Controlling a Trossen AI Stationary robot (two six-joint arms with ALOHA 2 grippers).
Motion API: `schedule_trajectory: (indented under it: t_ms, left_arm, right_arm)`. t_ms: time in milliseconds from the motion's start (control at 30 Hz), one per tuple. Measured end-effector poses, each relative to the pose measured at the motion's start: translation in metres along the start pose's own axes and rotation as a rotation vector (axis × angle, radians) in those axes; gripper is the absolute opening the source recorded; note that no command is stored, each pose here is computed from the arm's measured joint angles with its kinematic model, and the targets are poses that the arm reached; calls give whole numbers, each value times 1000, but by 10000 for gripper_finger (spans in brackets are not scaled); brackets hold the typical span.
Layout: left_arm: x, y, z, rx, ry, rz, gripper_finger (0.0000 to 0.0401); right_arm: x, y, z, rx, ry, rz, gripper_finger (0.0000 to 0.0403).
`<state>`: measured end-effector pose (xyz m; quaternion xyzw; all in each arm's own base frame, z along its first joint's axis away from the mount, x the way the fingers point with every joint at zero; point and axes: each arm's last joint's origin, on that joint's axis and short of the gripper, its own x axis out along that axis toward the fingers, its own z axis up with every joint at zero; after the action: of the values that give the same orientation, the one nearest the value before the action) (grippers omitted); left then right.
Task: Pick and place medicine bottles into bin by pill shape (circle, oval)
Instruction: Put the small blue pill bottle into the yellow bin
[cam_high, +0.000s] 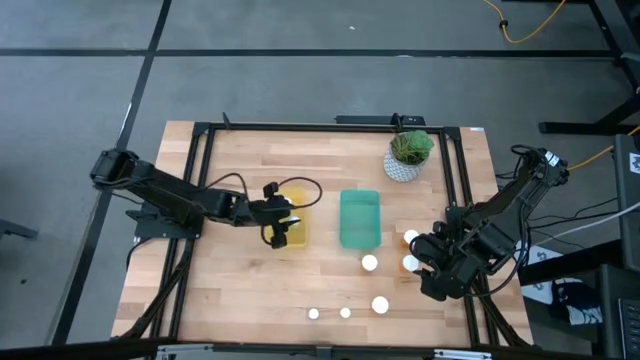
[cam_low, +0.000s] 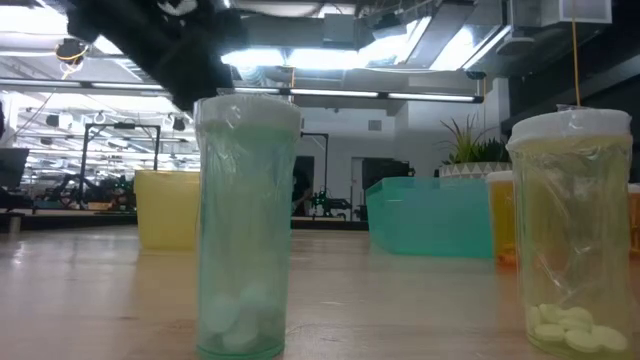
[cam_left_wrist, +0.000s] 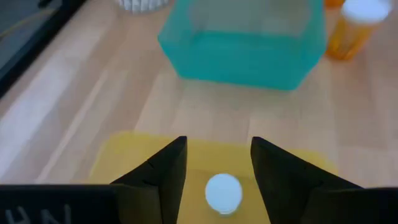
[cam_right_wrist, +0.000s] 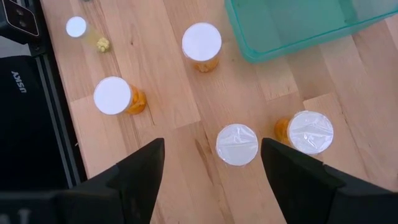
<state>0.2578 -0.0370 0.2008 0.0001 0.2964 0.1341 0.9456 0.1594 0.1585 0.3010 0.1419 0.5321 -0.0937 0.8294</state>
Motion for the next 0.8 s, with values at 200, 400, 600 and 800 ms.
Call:
schedule_trajectory:
  t_ms: [200,400,600,800]
  left_arm:
    - [-18,-21,11,23,-104,-99,168]
    - [-31,-61,31,163,-168,-196,167]
    - [-43,-88,51,202,-184,-228,167]
    - [-42,-112,57,258,-54,-240,167]
  right_arm:
    - [0,0,0,0,0,0,269]
    - [0,0,0,0,-1,0,269]
    - [0,0,0,5,-2,3,269]
    - [0,0,0,5,-2,4,269]
